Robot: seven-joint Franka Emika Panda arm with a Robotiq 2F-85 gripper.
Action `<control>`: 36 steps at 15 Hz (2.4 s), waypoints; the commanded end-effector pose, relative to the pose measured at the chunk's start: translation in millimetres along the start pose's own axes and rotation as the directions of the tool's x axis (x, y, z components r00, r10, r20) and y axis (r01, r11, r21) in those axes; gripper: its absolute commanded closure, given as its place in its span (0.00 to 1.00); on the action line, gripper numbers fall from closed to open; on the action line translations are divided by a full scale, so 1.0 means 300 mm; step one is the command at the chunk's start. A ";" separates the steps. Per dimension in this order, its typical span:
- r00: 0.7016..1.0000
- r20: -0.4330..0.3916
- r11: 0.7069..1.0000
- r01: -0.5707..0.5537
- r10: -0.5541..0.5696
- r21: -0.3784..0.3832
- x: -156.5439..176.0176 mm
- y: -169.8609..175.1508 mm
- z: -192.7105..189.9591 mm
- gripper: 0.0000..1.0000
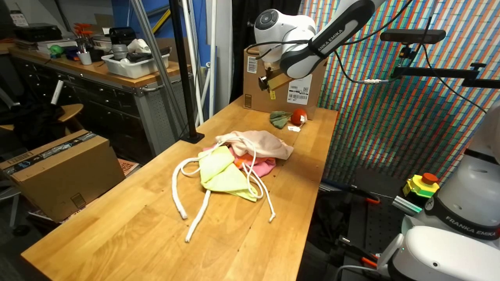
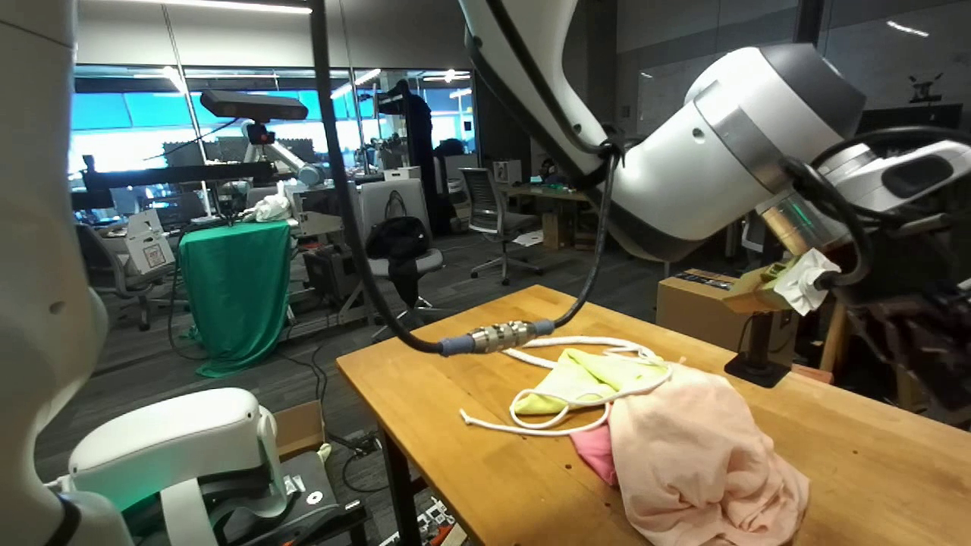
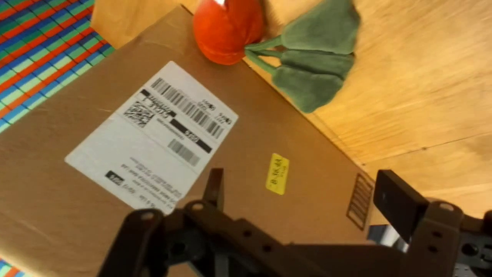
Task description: Pick up the clothes from the table and put them around the table.
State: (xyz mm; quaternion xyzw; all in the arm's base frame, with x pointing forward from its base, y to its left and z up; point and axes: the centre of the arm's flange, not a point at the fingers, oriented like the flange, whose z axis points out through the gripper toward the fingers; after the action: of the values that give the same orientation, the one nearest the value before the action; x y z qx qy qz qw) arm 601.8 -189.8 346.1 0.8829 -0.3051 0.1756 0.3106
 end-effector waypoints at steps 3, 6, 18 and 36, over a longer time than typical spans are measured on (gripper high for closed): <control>0.977 -0.015 0.954 0.210 -0.212 0.215 -0.101 -0.073 -0.090 0.00; 0.953 -0.035 0.908 0.299 -0.302 0.294 -0.176 -0.130 -0.127 0.00; 0.847 -0.091 0.727 0.500 -0.524 0.471 -0.402 -0.396 -0.296 0.00; 0.923 0.281 0.849 0.081 -0.261 0.522 -0.645 -0.507 -0.358 0.00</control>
State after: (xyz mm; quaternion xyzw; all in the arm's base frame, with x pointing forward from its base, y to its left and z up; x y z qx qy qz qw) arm 552.1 52.5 262.4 0.9784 -0.1922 0.0701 0.0290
